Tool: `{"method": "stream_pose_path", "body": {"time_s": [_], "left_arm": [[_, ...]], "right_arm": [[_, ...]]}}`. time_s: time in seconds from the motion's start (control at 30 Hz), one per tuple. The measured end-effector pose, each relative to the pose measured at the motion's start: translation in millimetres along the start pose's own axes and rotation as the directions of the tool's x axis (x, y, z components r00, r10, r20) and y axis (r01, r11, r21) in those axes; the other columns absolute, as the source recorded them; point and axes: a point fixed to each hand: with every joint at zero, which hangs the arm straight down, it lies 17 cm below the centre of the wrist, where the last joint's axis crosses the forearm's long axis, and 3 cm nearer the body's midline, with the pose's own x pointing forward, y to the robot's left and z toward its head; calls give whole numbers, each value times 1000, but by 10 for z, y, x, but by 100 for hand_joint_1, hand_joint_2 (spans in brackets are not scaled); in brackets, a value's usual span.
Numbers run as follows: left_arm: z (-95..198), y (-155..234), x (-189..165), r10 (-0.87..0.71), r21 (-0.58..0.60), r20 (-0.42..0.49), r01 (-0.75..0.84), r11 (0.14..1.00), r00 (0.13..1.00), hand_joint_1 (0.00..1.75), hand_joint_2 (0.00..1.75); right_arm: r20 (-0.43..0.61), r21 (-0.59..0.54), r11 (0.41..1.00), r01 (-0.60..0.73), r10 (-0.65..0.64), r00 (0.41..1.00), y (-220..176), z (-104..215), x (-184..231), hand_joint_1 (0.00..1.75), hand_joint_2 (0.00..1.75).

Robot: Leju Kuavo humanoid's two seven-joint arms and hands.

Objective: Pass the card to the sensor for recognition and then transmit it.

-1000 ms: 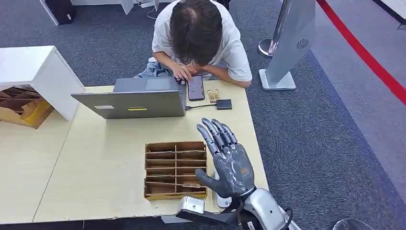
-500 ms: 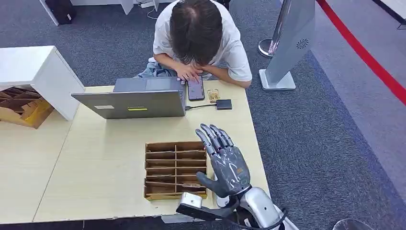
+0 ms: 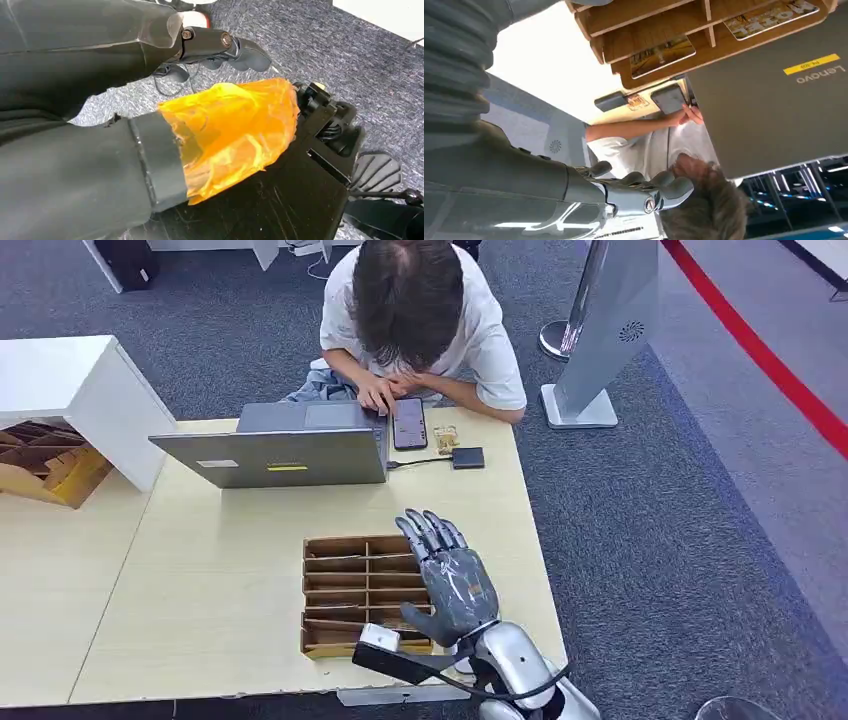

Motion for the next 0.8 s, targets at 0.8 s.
{"method": "stream_pose_path", "body": {"time_s": [0.8], "left_arm": [[0, -4, 28, -34, -3, 19, 34, 999, 999, 0, 0]], "right_arm": [[-39, 45, 999, -23, 25, 999, 170, -129, -48, 0, 175]]}}
